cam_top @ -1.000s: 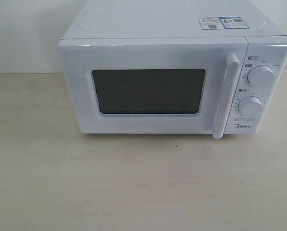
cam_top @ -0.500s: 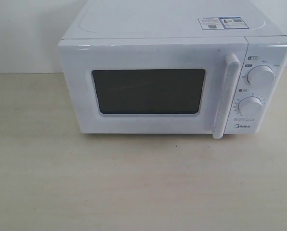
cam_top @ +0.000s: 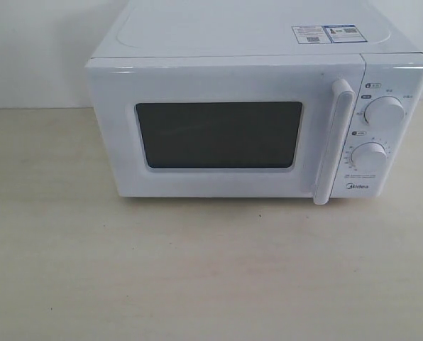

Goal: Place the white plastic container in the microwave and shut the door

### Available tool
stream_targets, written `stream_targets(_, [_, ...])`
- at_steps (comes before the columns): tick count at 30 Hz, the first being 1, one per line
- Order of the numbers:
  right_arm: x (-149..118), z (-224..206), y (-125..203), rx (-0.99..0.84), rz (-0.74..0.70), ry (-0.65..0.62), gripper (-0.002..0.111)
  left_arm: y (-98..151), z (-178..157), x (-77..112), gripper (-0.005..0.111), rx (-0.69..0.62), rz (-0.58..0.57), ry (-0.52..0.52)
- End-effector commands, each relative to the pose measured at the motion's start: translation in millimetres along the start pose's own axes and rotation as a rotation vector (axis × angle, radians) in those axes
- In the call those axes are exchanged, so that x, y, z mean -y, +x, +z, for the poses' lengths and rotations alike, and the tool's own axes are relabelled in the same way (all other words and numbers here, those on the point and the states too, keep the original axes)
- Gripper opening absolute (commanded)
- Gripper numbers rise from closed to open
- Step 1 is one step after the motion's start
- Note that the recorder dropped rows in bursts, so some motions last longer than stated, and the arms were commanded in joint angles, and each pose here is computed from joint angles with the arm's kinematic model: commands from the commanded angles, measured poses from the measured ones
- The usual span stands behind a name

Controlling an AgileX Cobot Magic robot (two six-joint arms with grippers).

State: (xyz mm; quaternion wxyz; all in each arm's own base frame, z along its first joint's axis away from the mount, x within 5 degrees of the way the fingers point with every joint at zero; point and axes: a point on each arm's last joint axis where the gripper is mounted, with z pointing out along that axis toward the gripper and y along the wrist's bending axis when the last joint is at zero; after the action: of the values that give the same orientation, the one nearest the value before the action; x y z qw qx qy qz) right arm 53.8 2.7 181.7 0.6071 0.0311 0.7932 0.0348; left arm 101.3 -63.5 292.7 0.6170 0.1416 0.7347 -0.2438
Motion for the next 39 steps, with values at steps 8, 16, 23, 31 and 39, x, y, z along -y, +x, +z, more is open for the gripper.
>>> stream_targets(8, [0.9,-0.4,-0.9,0.013,0.039,0.012,0.000,-0.3,-1.4,0.5,0.004,0.011,0.006,0.004])
stream_targets(16, [0.8,-0.4,-0.9,0.013,0.041,0.011,0.000,-0.3,-1.4,0.5,0.004,0.011,0.006,0.004])
stream_targets(23, [0.8,-0.4,-0.9,0.013,0.043,0.010,0.000,-0.2,-1.4,0.5,0.004,0.010,0.006,0.005])
stream_targets(31, [0.8,-0.4,-1.6,0.021,0.043,0.011,0.000,-0.2,-1.4,0.5,0.004,0.010,0.006,0.005])
stream_targets(39, [0.8,-0.4,-2.3,0.029,0.043,0.011,0.000,-0.2,-1.4,0.5,0.004,0.010,0.006,0.005])
